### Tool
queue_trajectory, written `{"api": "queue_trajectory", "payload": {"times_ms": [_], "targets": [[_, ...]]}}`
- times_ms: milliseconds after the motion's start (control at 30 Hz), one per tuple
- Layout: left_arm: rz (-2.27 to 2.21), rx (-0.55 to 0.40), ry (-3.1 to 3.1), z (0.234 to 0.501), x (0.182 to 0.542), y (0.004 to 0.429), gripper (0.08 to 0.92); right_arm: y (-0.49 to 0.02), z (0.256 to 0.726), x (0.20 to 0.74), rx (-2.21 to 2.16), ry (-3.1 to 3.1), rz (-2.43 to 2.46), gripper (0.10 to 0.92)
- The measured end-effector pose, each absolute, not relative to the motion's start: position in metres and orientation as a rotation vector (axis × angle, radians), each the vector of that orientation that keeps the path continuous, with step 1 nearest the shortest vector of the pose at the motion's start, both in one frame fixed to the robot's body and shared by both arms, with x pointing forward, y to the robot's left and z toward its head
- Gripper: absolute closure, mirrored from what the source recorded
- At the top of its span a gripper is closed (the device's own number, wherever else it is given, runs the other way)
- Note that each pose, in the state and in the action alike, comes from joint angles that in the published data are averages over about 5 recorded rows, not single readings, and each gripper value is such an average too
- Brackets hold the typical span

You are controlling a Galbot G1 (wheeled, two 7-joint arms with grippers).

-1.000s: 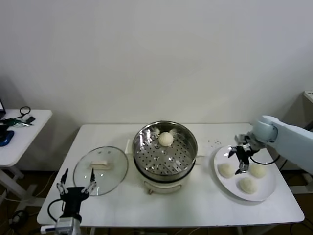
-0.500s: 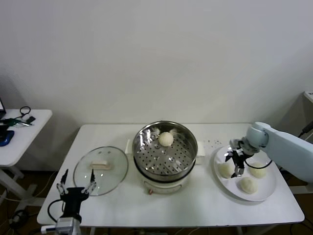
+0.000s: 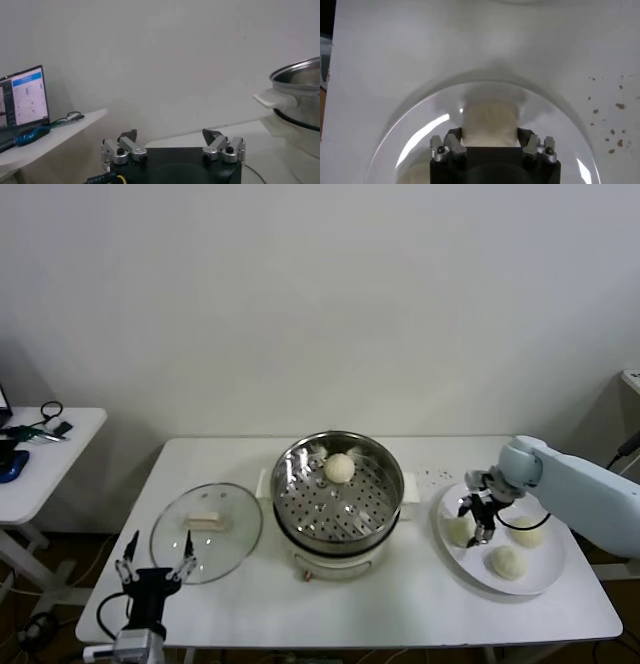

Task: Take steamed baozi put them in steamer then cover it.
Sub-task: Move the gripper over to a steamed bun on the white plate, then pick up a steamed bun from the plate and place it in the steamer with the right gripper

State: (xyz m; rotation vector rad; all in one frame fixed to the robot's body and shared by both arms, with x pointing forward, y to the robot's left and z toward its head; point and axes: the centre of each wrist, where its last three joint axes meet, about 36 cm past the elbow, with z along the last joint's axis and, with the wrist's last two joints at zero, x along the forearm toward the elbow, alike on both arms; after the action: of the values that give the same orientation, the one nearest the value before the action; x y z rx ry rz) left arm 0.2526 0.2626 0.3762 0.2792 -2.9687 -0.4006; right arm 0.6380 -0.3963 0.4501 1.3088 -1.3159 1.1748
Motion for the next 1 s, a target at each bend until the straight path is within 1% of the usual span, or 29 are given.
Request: {"api": "queue_trajectory", "payload": {"times_ms": [133,267,400,533,800,1000], "targets": [[-0.399,0.278,-2.968,0.376,0.252,0.262,0.177,-0.398,0.456,0.639,1.311,-1.322,1.173,0.343],[-0.399,0.278,-2.97,0.377,0.251,0.262,0.177,-0.402,0.472,0.643,1.307,-1.344,1.173,0.343],[-0.397,0.275,-2.971,0.377,0.251,0.261,0.177,-0.404,0.501,0.652,1.303,-1.385,1.176,0.344],[-0.389,0.27,-2.97,0.377,0.25,0.259,0.177,-0.397,0.54,0.665,1.31,-1.437,1.191,0.344],[-0.38,0.222,-2.977,0.38,0.246,0.253,0.177,-0.353,0.632,0.684,1.355,-1.545,1.236,0.338],[-0.375,0.175,-2.988,0.384,0.243,0.247,0.177,-0.3,0.68,0.685,1.413,-1.597,1.237,0.343]]}}
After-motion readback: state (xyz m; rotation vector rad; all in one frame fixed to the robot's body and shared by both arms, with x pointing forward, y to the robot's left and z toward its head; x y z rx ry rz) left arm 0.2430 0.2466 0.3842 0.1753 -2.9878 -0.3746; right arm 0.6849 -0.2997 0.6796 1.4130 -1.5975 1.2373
